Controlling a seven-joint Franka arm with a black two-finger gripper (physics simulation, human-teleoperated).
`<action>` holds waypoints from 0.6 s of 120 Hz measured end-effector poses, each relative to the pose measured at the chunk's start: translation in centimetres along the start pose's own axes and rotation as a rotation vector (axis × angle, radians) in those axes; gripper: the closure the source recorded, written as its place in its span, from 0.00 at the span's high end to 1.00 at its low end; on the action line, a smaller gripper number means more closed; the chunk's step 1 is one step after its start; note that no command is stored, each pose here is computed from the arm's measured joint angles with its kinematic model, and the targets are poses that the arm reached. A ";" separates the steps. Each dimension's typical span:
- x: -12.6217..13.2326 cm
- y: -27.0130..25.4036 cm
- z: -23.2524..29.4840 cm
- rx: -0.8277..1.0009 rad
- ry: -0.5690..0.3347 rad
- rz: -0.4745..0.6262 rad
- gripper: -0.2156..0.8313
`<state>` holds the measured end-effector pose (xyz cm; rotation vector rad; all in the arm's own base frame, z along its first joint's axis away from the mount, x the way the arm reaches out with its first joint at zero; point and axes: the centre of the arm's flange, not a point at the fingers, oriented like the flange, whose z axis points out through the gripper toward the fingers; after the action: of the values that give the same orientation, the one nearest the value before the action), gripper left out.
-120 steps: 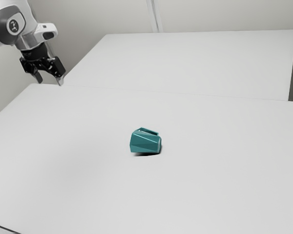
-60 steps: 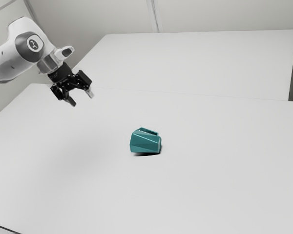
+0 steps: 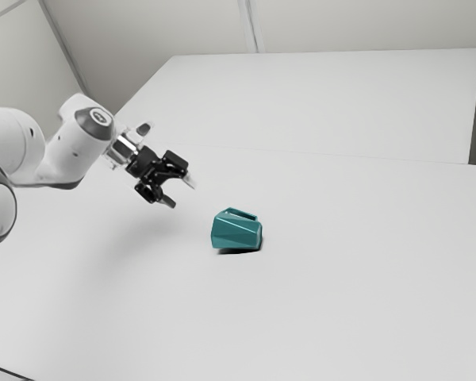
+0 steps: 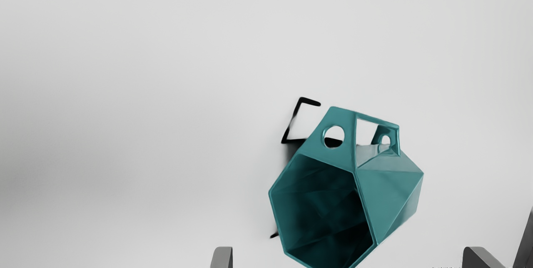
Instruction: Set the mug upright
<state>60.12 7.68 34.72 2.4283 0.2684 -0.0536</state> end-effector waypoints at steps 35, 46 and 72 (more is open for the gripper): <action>-2.6 0.4 4.0 -0.088 -0.017 0.032 0.79; -2.9 1.4 5.5 -0.106 -0.017 0.054 0.79; -2.9 3.7 8.3 -0.140 0.019 0.089 0.79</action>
<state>58.34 -0.93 31.01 2.2998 0.1666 0.0264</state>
